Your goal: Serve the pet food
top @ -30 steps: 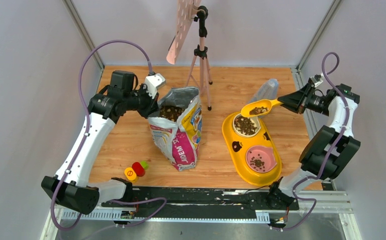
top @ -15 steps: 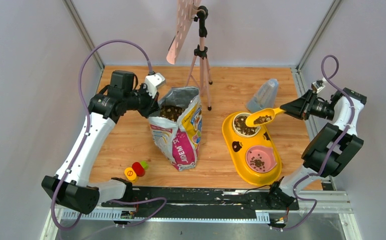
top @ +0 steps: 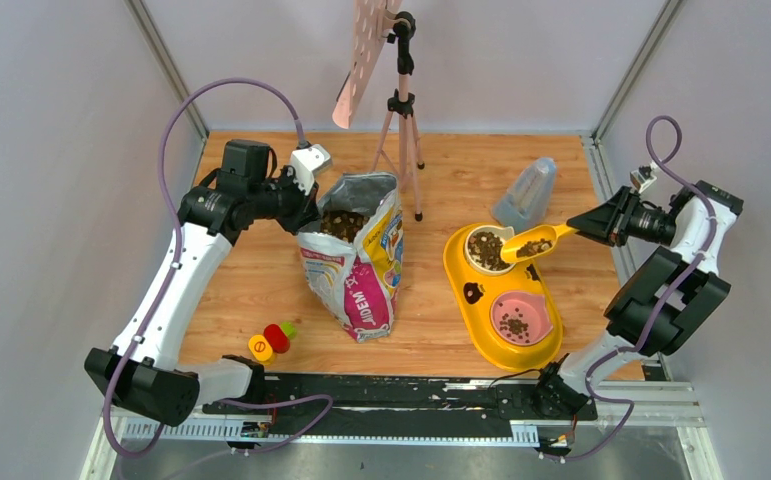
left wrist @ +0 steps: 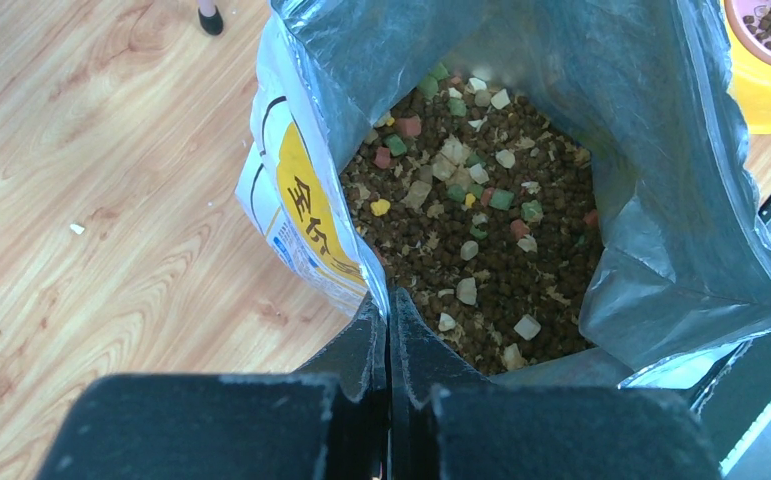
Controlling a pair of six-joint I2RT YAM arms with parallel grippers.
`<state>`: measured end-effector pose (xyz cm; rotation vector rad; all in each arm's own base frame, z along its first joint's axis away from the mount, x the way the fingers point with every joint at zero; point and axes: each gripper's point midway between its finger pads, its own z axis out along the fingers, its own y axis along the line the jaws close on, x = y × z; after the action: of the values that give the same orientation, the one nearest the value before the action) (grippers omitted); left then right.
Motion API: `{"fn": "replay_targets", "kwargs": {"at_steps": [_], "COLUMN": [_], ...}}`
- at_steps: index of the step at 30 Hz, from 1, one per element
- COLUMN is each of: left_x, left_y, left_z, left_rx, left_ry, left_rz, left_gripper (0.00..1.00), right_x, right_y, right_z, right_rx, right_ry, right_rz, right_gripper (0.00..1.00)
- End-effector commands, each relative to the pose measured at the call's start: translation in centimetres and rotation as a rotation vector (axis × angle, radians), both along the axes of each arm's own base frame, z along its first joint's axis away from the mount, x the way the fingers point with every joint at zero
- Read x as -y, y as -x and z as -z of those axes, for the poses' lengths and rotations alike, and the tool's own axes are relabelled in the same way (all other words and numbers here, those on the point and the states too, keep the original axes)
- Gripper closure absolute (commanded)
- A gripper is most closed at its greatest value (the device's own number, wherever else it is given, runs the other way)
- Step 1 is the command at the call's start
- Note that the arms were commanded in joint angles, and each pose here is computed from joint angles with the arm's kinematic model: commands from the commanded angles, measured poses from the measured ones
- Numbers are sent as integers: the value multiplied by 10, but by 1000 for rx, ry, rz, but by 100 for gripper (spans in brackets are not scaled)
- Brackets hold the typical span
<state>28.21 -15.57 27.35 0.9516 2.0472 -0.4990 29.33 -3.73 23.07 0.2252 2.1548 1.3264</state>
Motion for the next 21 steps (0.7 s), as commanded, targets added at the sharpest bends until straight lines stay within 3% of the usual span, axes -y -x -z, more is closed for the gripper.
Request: {"fn": "replay_targets", "kwargs": {"at_steps": [1, 21], "left_x": [16, 13], "left_y": [-16, -15], "left_z": [-54, -49], "left_rx": [190, 192], "left_ry": [106, 91], "left_rz": [51, 43], "left_gripper": [100, 100], "right_x": [3, 8], "right_y": [3, 51], "right_z": [7, 61], "right_rx": [25, -70], "right_ry": [26, 207], "right_rz": [-10, -93], "right_gripper": [100, 100]}}
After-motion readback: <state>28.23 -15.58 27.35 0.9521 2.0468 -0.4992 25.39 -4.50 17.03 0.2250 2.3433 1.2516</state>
